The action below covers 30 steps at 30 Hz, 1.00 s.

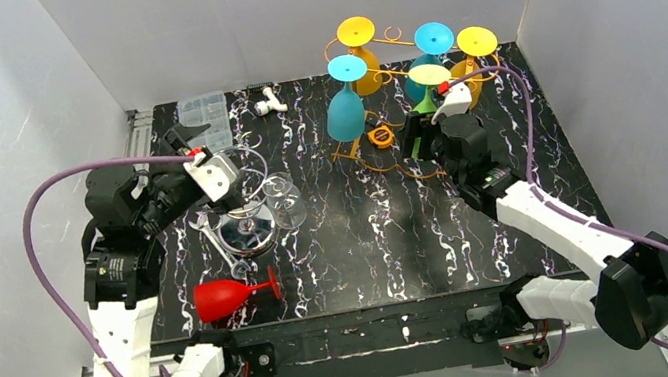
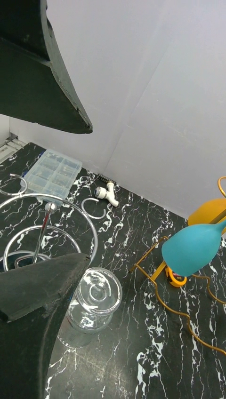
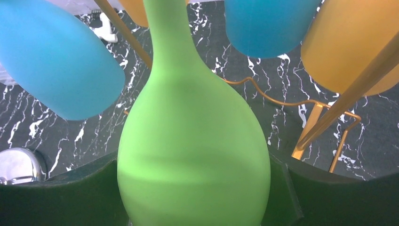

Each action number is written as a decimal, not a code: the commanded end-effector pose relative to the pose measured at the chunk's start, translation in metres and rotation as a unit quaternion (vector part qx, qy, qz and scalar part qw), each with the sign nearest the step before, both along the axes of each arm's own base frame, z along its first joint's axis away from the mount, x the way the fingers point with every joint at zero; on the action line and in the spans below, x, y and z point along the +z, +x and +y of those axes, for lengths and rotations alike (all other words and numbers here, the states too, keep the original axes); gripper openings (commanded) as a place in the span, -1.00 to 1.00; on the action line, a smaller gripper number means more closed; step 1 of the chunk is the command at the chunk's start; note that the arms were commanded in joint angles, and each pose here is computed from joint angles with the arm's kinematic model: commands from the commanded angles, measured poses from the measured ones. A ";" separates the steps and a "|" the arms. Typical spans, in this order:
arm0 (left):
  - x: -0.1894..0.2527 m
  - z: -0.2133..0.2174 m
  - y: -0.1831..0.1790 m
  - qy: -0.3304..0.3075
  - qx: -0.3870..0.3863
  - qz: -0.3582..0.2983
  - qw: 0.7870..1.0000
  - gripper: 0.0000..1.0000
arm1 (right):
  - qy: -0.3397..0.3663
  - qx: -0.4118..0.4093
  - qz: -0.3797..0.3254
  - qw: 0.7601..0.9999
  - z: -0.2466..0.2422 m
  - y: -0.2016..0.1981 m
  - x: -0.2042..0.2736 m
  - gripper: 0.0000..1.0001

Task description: Place the wine glass upside down on the wine glass rack

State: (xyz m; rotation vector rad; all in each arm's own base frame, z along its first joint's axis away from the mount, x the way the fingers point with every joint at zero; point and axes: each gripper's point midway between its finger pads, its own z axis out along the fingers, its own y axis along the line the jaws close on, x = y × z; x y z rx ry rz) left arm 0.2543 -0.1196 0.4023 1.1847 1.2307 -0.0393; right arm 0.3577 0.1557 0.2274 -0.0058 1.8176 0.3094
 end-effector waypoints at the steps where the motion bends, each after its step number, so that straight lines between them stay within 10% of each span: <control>1: 0.010 0.003 -0.008 -0.005 0.007 0.001 1.000 0.97 | 0.018 -0.025 -0.020 0.999 -0.009 0.000 0.008 0.35; 9: 0.019 0.006 -0.009 -0.008 0.015 0.001 1.000 0.97 | 0.030 -0.034 -0.025 0.999 -0.014 -0.004 0.016 0.96; 30: -0.004 0.065 0.002 0.016 0.214 0.181 0.960 0.97 | 0.078 0.112 0.045 0.990 0.015 -0.099 0.062 0.97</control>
